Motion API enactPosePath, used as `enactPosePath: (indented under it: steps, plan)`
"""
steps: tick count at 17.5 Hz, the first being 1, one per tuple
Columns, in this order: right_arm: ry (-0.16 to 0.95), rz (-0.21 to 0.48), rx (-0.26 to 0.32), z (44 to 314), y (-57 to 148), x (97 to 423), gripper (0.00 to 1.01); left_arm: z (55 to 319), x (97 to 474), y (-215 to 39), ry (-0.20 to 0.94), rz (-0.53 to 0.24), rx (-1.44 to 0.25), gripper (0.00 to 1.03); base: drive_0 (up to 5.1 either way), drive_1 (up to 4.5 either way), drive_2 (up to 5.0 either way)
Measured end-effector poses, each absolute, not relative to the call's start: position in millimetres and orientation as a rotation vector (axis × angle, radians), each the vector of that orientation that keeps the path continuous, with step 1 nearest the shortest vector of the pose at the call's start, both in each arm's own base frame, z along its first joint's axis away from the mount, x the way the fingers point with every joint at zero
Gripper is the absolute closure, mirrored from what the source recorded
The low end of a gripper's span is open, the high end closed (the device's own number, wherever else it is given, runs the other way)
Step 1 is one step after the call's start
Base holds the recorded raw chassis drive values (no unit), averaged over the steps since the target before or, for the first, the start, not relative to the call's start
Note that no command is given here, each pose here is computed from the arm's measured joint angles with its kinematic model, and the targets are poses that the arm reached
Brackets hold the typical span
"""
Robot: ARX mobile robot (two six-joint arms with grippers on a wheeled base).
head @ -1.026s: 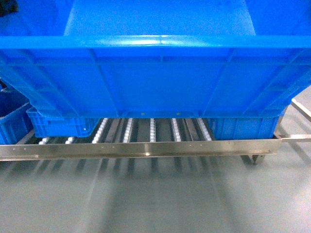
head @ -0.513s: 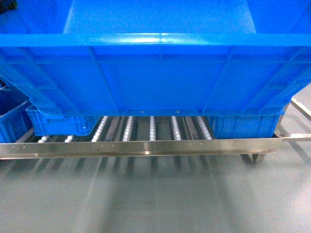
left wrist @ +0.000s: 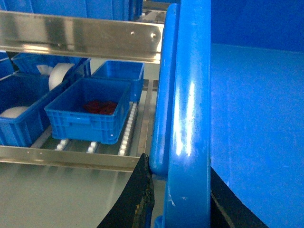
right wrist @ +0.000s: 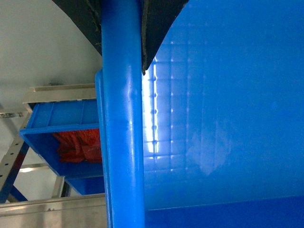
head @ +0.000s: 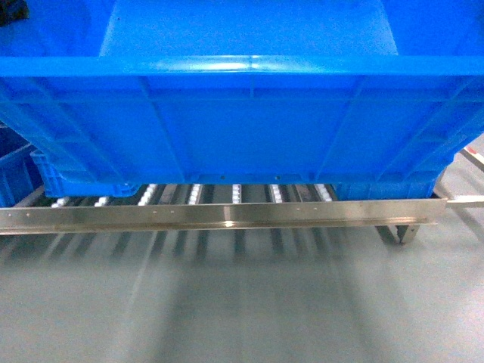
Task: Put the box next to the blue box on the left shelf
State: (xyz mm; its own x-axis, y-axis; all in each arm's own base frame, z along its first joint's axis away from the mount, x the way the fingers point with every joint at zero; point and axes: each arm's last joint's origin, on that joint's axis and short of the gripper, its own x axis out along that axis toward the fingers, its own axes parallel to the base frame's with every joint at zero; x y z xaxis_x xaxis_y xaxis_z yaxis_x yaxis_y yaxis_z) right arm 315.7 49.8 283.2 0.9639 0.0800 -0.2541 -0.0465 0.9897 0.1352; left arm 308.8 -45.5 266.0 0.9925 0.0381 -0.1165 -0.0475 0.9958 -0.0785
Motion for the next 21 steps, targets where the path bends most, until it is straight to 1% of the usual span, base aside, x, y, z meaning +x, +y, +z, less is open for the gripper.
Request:
enactPosePath:
  steps: [21]
  plan:
    - [0.271,0.064,0.127,282.1,49.8,315.5,0.92,265.4,308.8,-45.5,0.121,0.044,-0.081,0.86,0.0,0.0,0.0]
